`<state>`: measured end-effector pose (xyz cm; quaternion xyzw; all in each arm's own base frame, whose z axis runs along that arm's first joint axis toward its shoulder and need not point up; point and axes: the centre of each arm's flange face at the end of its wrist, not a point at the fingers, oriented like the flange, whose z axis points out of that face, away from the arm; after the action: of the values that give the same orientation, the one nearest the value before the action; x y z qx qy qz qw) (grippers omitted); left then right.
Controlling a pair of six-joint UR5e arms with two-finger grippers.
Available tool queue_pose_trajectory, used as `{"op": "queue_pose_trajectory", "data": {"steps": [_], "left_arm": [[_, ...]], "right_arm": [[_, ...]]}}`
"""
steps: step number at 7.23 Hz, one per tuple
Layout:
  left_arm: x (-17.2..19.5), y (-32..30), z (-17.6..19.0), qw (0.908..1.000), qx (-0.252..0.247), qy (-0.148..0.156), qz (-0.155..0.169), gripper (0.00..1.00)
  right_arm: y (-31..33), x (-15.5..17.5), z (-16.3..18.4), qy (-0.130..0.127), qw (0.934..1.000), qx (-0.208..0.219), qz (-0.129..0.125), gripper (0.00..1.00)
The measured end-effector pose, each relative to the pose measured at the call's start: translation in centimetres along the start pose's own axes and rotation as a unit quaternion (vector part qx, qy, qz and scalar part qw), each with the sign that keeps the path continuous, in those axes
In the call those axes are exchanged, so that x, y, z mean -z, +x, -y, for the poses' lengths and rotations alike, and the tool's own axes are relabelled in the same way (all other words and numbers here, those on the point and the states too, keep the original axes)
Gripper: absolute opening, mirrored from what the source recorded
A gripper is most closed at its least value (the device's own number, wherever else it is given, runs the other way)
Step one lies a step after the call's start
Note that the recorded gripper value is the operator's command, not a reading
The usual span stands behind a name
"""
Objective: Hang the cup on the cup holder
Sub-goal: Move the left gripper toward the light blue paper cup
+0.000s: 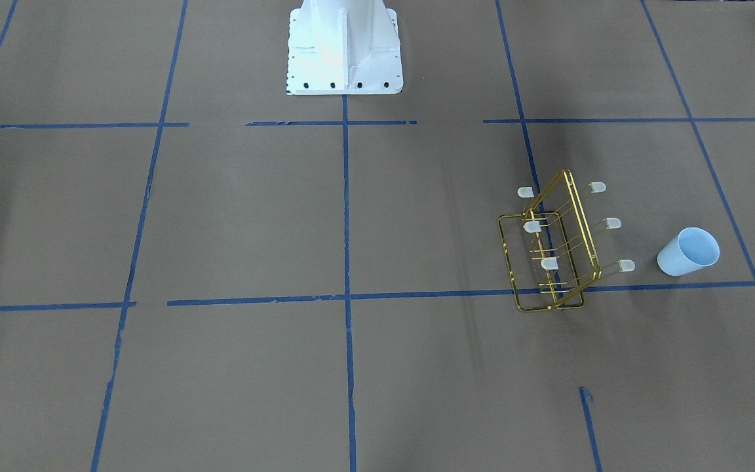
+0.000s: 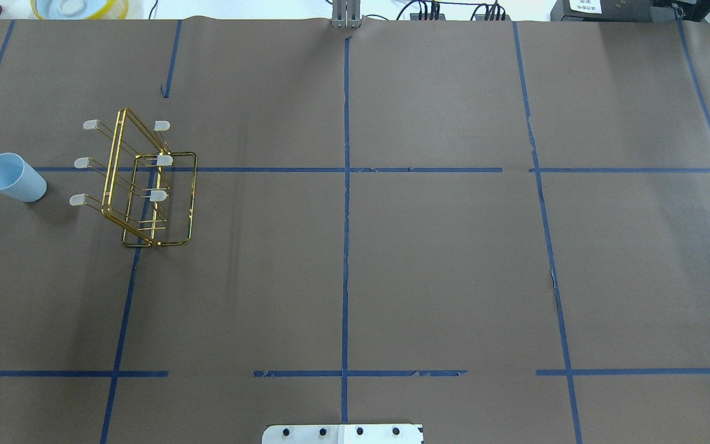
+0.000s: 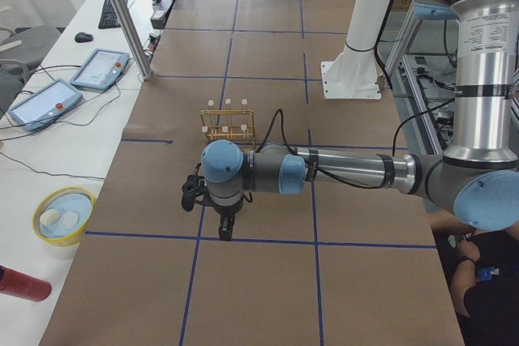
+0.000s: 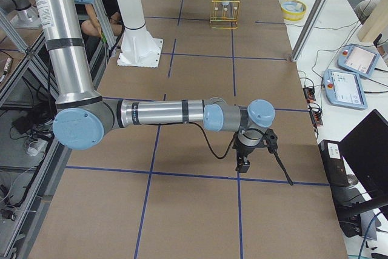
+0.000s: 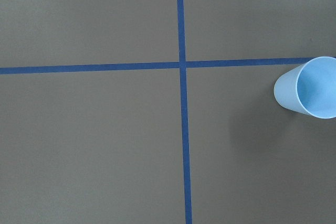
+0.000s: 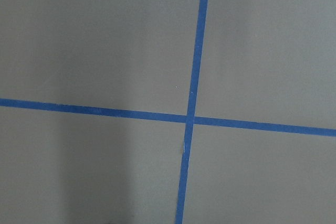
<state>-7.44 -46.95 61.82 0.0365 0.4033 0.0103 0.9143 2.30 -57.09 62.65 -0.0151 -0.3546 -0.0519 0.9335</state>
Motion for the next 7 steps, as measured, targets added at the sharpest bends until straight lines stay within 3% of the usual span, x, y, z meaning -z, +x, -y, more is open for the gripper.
{"op": "queue_pose_trajectory", "data": {"steps": [5,7], "left_arm": [[1.0,1.0,1.0,0.9999,-0.002,0.012,0.000,1.00],[3.6,3.4,1.6,0.9989,-0.002,0.042,0.021,1.00]], "right_arm": [[0.0,0.0,0.0,0.000,1.0000,0.000,0.000,1.00],[0.0,0.0,0.0,0.000,1.0000,0.000,0.000,1.00]]}}
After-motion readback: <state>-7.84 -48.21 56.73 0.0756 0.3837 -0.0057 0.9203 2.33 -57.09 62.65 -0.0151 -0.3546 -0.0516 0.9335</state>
